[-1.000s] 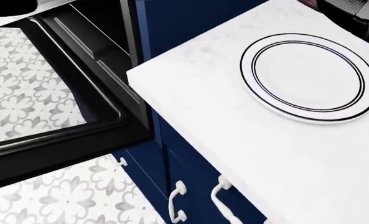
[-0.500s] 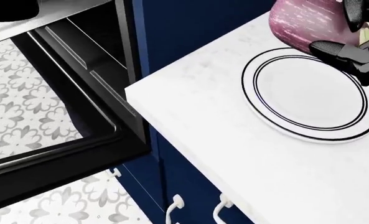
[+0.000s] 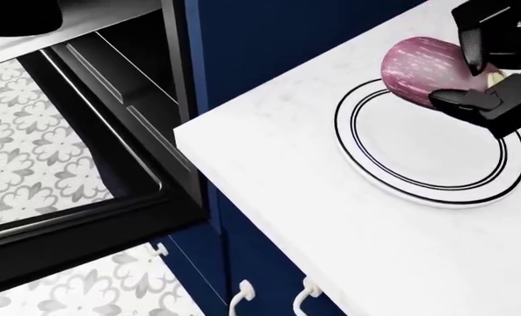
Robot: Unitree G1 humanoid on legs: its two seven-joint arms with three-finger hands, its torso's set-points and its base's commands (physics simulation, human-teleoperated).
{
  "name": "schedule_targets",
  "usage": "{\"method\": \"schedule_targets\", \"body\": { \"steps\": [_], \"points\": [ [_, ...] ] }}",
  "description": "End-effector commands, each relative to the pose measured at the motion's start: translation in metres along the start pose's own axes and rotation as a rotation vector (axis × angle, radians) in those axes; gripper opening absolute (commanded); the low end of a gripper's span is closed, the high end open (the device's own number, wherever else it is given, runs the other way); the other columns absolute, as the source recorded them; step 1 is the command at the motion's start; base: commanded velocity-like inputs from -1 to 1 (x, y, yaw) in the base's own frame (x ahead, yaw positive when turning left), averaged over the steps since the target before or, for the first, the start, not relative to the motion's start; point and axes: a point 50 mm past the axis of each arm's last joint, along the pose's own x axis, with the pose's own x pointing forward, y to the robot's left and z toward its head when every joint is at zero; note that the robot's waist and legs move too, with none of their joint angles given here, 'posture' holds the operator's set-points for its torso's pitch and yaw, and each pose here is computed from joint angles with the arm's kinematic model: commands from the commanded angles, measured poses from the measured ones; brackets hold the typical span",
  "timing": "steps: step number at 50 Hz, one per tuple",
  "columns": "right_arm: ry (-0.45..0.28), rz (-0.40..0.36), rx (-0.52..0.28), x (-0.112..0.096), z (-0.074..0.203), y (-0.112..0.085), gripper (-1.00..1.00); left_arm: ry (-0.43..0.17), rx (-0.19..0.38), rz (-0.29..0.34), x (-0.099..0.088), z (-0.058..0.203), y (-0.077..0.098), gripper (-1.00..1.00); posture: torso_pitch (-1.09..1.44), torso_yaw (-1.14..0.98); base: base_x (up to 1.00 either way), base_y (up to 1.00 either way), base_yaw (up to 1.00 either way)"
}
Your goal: Pick the eggplant from the top rack in the oven and place it on the plate on the counter.
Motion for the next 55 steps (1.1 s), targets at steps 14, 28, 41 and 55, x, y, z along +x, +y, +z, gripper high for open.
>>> {"method": "schedule_targets", "body": {
  "steps": [14, 28, 41, 55],
  "points": [
    [0.015, 0.024, -0.069, 0.008, 0.006, -0.003, -1.0, -0.073, -0.008, 0.016, -0.003, 0.014, 0.002, 1.0, 0.12, 0.0, 0.0, 0.0, 0.0],
    [0.039, 0.024, -0.087, 0.024, 0.0, 0.001, -0.63, -0.07, -0.01, 0.018, -0.003, 0.012, 0.004, 1.0, 0.12, 0.0, 0.0, 0.0, 0.0],
    [0.041, 0.026, -0.088, 0.026, -0.001, 0.003, -0.04, -0.071, -0.009, 0.019, -0.003, 0.013, 0.004, 1.0, 0.12, 0.0, 0.0, 0.0, 0.0],
    [0.034, -0.002, -0.092, 0.013, 0.003, -0.015, -0.12, -0.076, -0.007, 0.018, -0.003, 0.015, 0.004, 1.0, 0.12, 0.0, 0.0, 0.0, 0.0]
  ]
}}
